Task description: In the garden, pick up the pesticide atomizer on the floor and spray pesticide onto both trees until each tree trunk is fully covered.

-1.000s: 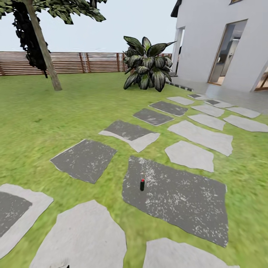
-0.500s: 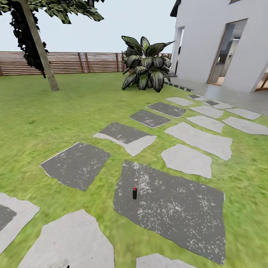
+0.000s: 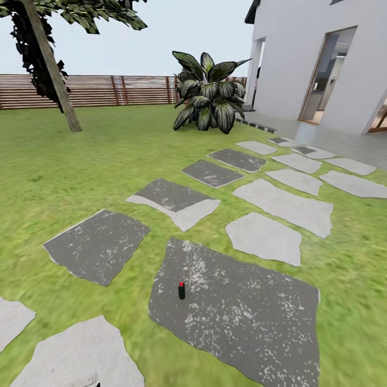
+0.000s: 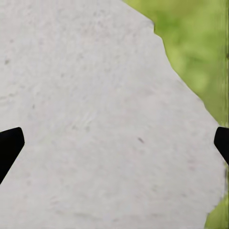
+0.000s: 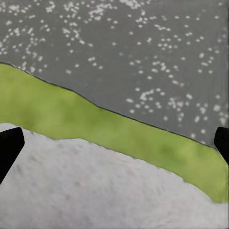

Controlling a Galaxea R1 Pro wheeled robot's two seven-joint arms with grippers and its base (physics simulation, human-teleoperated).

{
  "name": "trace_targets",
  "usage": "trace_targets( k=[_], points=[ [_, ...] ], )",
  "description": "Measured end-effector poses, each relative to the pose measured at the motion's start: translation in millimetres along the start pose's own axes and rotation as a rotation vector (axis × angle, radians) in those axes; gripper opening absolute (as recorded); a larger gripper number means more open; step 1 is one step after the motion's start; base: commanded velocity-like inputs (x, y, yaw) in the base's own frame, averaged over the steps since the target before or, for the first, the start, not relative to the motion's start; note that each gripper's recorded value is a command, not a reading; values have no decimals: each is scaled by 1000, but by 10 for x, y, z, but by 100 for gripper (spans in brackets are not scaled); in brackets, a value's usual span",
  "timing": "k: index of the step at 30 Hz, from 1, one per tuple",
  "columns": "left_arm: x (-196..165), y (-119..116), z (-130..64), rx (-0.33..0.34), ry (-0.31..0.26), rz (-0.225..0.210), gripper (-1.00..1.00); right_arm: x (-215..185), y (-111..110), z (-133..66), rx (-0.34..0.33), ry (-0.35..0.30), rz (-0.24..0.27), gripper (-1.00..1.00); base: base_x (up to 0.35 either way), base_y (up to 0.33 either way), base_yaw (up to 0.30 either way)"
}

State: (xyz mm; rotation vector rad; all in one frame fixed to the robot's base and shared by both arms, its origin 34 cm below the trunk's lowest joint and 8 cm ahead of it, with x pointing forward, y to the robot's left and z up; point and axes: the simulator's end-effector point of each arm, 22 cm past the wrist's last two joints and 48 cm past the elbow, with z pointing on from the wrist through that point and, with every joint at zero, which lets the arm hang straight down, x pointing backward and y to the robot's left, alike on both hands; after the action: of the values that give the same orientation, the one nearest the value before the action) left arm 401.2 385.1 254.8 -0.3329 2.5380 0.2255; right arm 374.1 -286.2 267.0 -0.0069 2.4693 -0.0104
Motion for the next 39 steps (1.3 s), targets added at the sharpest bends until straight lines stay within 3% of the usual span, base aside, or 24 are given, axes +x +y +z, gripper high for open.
trace_targets(
  k=[39],
  points=[
    [-3,12,1,-2,0,0,100,-2,7,1,-2,0,-2,100,97,-266,3]
  ],
)
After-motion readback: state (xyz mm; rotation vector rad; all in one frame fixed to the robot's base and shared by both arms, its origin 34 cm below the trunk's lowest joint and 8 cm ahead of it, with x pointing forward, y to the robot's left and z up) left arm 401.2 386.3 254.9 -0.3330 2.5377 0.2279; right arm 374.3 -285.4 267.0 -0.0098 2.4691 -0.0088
